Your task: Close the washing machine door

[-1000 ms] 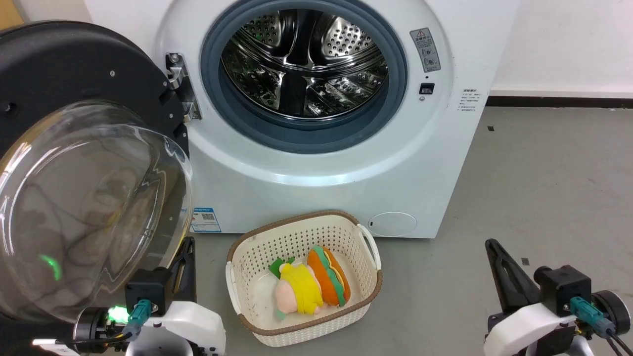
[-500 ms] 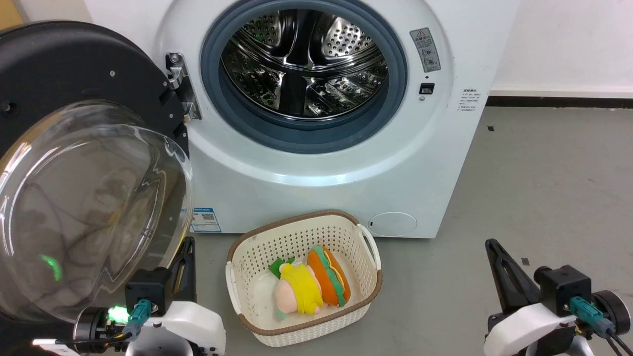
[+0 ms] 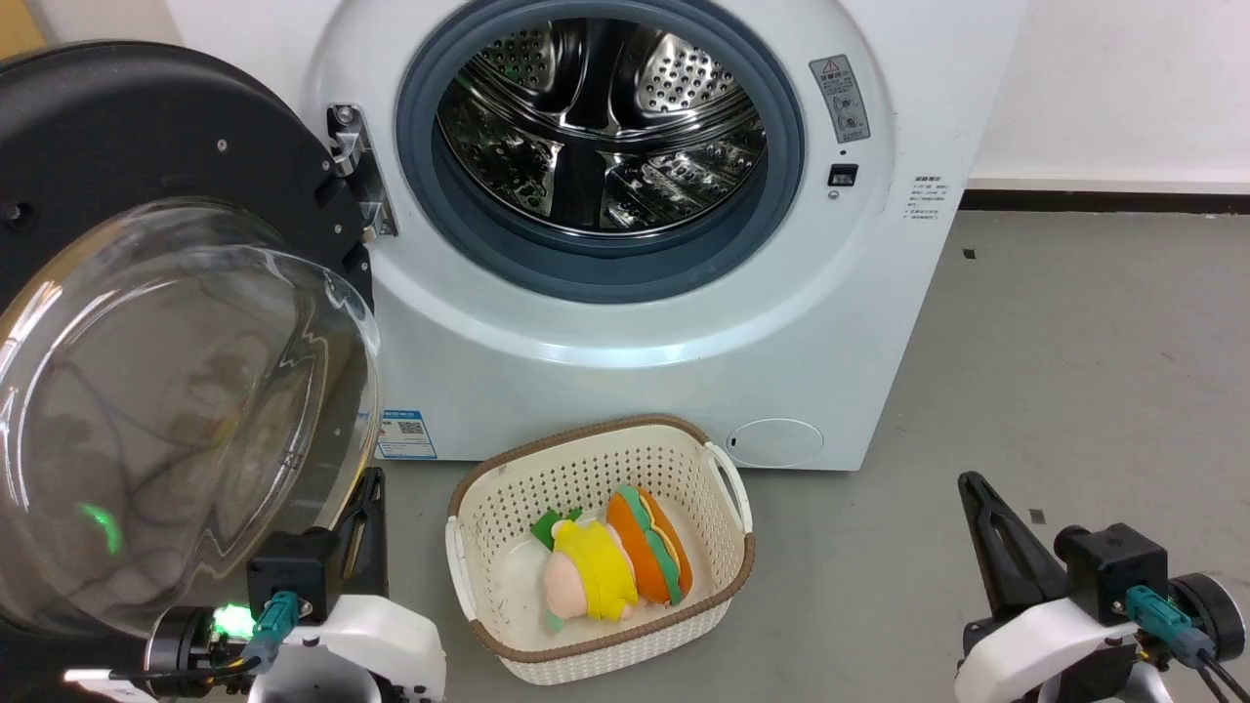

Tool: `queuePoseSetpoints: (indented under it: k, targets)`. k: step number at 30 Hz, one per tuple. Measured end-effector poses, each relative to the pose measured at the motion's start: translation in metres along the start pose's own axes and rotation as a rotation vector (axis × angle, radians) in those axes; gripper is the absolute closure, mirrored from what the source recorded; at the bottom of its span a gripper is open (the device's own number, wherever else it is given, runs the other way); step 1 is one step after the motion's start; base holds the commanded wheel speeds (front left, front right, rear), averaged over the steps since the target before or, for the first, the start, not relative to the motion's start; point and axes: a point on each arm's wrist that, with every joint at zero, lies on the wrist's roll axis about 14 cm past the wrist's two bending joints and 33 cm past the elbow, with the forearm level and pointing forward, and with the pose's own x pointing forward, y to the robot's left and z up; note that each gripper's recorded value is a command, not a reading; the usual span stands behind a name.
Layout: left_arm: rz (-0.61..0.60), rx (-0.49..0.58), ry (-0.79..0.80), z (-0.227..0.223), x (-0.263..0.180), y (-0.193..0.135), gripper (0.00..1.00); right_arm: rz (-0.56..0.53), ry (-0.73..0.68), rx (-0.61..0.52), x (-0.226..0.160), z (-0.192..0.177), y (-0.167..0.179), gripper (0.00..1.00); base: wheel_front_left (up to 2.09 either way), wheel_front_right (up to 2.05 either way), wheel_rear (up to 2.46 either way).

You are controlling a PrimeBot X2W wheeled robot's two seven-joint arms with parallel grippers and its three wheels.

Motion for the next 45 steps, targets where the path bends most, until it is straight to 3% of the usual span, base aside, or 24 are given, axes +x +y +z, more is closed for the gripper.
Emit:
queuePoseSetpoints:
  k: [7,8,24,25,27,36,45]
  targets:
    - [0.001,0.000,0.000,0.000,0.000,0.000,1.00,0.000,0.001,0.000,0.000,0.000,0.000,1.00,0.00,0.00,0.00]
    - [0.001,0.000,0.001,0.000,0.000,0.000,0.00,0.000,0.001,0.001,0.000,0.000,0.000,0.00,0.00,0.00,0.00]
    - [0.027,0.003,-0.019,0.002,0.000,0.001,0.00,-0.012,-0.021,0.032,0.001,0.002,-0.004,0.00,0.00,0.00,0.00]
    - [0.031,0.004,-0.023,0.002,0.000,0.001,0.04,-0.012,-0.026,0.035,0.001,0.003,-0.004,0.00,0.00,0.00,0.00]
    - [0.038,0.008,-0.027,0.003,-0.001,0.002,1.00,-0.012,-0.029,0.040,0.002,0.003,-0.004,0.00,0.00,0.00,0.00]
    - [0.074,0.029,-0.099,0.023,-0.002,0.012,1.00,0.005,-0.049,0.073,0.008,0.005,0.001,0.00,0.00,0.00,0.00]
    - [0.136,-0.015,-0.209,0.057,-0.006,0.035,1.00,0.040,-0.067,0.095,0.018,0.007,0.012,0.00,0.00,0.00,0.00]
